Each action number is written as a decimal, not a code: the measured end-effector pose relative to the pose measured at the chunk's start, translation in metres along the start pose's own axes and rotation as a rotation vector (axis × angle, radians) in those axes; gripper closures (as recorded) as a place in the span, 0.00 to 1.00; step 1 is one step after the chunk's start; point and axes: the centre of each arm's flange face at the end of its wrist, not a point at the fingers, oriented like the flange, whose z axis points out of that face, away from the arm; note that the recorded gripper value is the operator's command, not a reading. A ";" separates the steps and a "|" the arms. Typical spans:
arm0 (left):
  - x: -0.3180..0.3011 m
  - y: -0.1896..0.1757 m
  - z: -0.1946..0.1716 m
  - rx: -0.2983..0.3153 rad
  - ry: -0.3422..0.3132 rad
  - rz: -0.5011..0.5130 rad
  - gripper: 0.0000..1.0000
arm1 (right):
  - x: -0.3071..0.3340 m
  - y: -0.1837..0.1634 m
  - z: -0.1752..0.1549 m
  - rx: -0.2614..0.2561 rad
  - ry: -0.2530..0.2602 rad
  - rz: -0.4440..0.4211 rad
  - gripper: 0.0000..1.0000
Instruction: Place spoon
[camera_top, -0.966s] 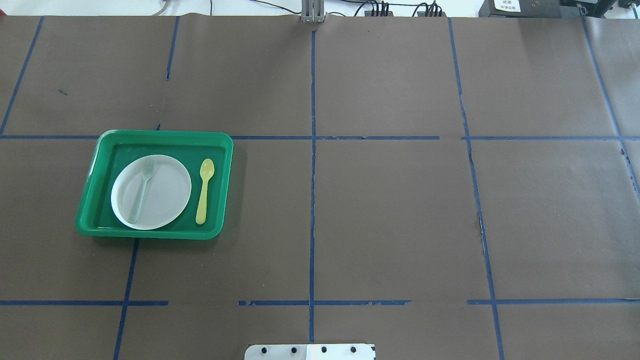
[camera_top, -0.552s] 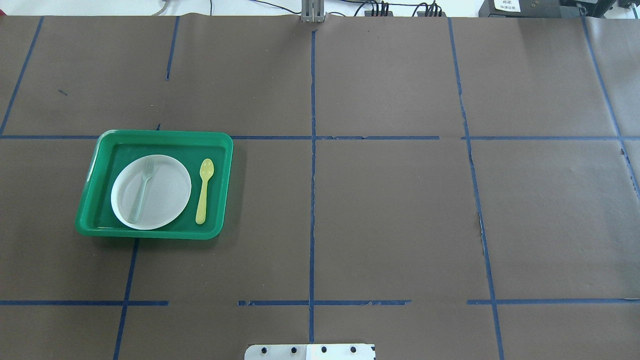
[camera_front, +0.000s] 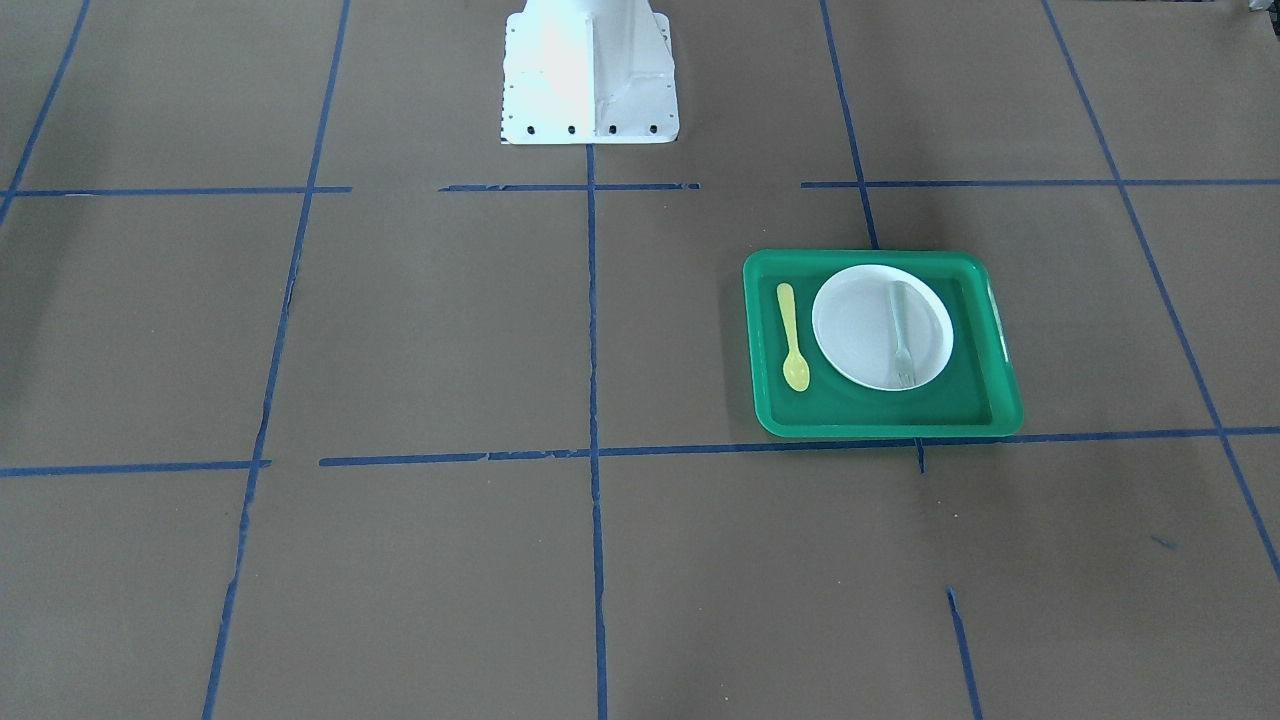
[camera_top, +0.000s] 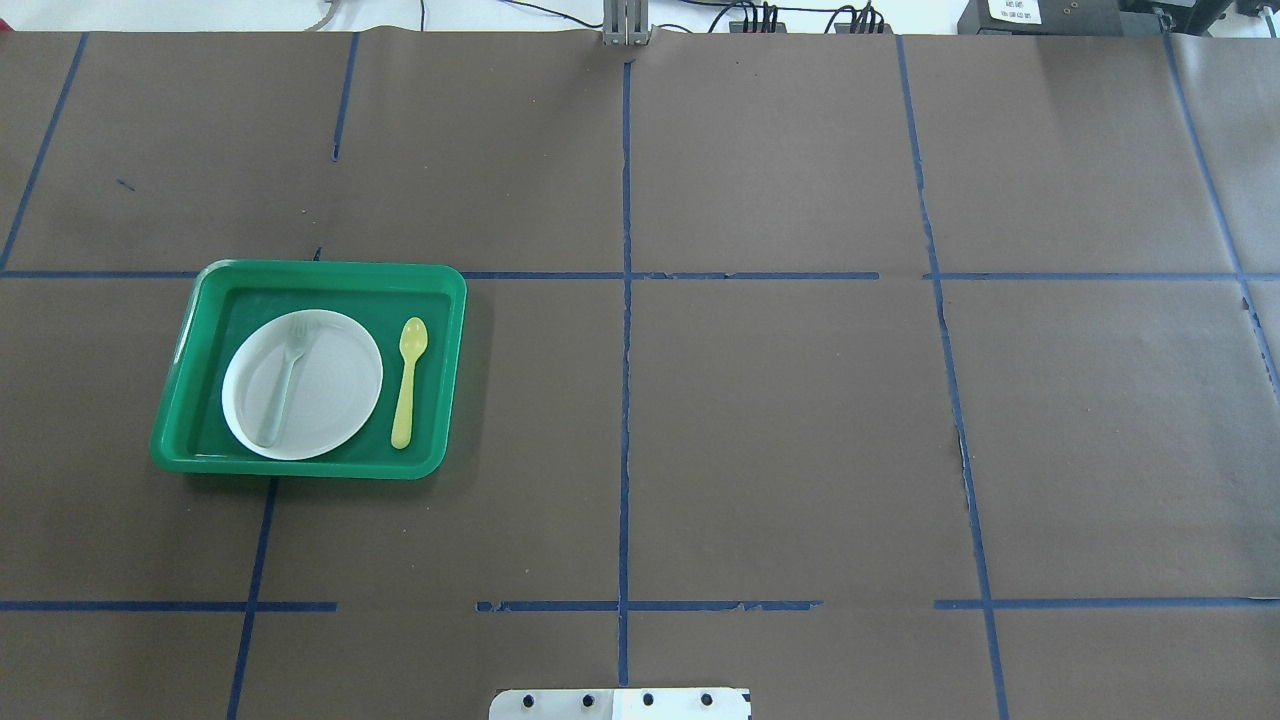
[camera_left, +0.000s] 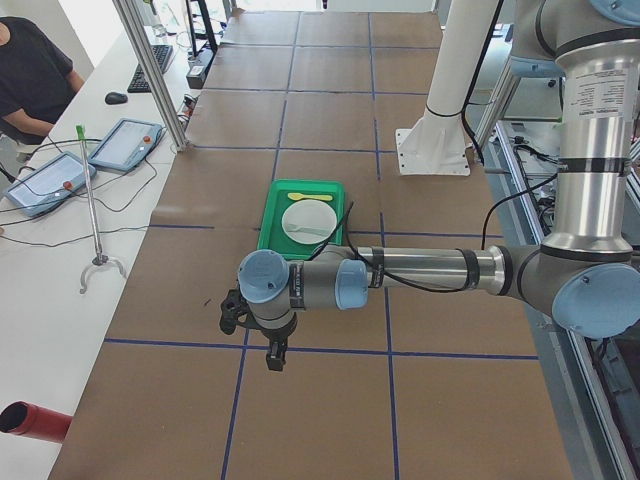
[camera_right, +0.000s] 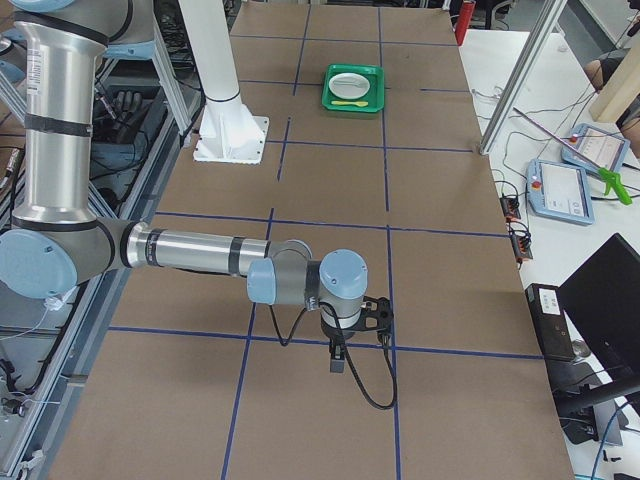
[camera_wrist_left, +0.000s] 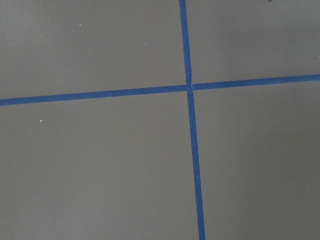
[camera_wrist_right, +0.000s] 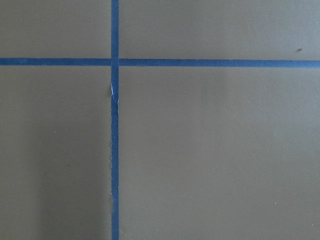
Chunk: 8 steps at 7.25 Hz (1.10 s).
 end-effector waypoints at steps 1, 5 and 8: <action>-0.002 0.001 0.002 -0.004 0.000 -0.003 0.00 | 0.000 0.000 0.000 0.000 0.000 0.000 0.00; -0.003 0.001 0.004 -0.009 -0.002 -0.007 0.00 | 0.000 0.000 0.000 0.000 0.000 -0.001 0.00; -0.003 0.001 0.003 -0.008 -0.003 -0.008 0.00 | 0.000 0.000 0.000 0.000 0.000 0.000 0.00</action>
